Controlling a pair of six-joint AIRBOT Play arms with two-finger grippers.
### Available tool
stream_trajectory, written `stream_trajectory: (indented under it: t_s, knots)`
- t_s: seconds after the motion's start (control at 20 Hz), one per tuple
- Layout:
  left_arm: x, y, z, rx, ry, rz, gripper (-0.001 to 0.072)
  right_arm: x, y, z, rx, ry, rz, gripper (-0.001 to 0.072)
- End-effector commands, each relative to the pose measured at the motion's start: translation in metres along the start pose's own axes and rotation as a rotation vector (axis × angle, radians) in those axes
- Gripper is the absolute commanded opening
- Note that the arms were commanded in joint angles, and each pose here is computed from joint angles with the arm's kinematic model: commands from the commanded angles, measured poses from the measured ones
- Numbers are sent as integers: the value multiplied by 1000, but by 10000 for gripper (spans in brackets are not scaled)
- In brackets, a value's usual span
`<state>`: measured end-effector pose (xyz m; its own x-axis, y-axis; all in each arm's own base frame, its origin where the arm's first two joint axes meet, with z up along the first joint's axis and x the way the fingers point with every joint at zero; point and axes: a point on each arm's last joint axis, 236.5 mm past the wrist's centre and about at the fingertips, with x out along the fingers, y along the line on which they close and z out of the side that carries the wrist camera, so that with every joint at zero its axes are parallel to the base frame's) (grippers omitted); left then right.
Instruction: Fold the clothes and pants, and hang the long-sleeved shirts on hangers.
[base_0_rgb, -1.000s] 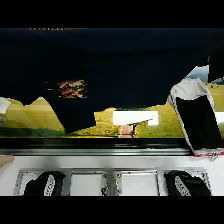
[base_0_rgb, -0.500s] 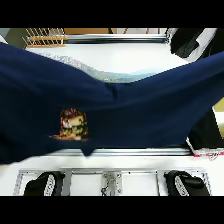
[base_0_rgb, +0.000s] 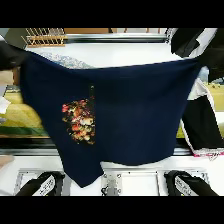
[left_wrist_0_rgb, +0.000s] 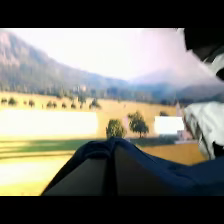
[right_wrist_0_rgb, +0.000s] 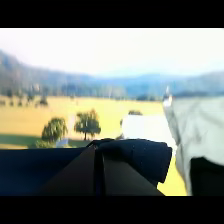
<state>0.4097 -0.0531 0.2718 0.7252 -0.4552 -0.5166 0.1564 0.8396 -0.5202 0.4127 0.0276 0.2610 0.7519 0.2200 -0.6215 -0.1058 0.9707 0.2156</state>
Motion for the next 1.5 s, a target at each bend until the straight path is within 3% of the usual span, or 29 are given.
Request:
stream_trajectory:
  t_s: [0.0, 0.15, 0.4, 0.75, 1.05, 1.45]
  knots:
    - [124, 73, -46, -99, 216, 16, 6, 129, -18, -54, 26, 257, 26, 10]
    - [197, 122, -72, -181, 326, 29, 6, 216, -30, -83, 38, 313, 24, 10]
    - [250, 167, -81, -224, 375, 42, 5, 284, -51, -70, 72, 181, -17, 10]
    - [230, 186, -80, -234, 397, 81, 5, 266, -84, -88, 102, 270, -121, 9]
    - [212, 207, -140, -309, 443, 165, 5, 243, -87, -147, 77, 421, -161, 9]
    - [209, 217, -213, -383, 565, 176, 6, 234, -72, -232, 135, 593, -155, 10]
